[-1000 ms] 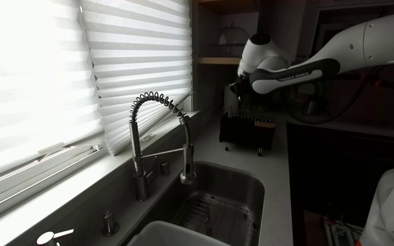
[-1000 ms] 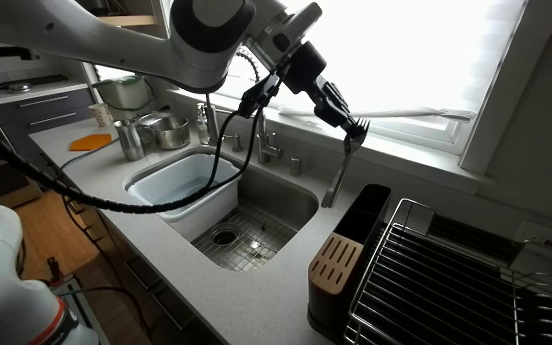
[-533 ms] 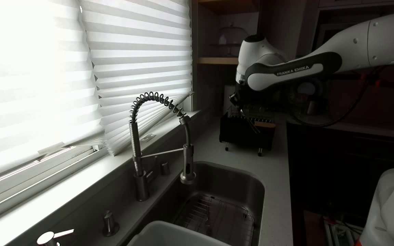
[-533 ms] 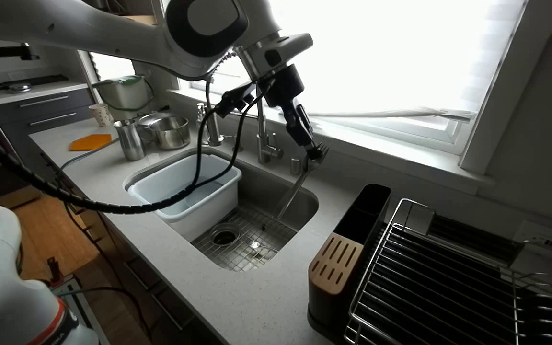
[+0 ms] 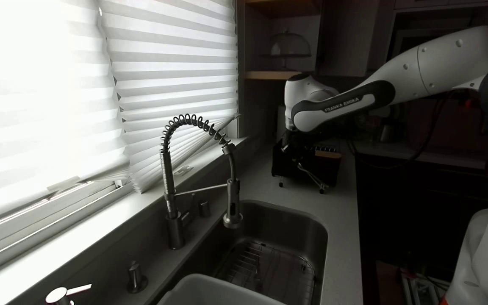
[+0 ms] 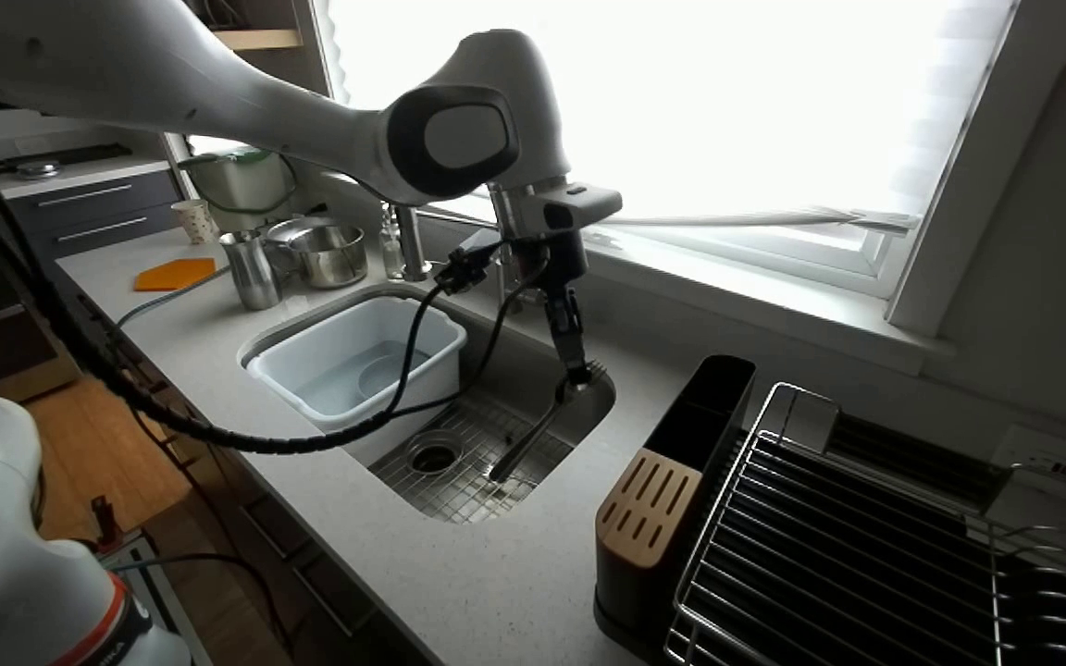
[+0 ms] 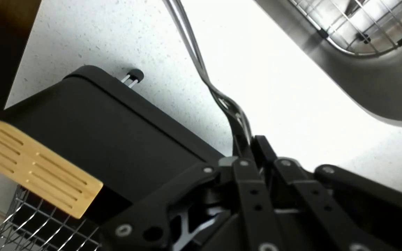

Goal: Remove the fork and spoon from the drying rack and put it on the counter

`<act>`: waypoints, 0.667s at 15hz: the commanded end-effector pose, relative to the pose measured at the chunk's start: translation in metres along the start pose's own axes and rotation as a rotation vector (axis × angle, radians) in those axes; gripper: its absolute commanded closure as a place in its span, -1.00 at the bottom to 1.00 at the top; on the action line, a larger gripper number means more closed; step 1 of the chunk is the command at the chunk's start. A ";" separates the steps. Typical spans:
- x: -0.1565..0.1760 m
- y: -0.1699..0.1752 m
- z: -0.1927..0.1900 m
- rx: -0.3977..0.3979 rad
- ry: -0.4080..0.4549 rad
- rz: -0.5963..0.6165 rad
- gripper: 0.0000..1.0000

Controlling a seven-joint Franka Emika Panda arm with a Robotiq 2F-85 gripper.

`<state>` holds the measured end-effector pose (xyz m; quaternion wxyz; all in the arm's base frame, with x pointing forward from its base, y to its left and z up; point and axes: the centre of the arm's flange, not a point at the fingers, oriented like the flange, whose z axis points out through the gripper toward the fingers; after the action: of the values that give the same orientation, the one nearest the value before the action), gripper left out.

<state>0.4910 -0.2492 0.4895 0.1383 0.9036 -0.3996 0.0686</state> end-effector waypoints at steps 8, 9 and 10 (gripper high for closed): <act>0.012 -0.017 0.145 -0.131 -0.194 -0.112 0.96; 0.012 -0.018 0.151 -0.130 -0.188 -0.121 0.96; 0.013 -0.020 0.155 -0.125 -0.188 -0.128 0.96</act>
<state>0.5072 -0.2834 0.3533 0.1581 0.9138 -0.3704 -0.0534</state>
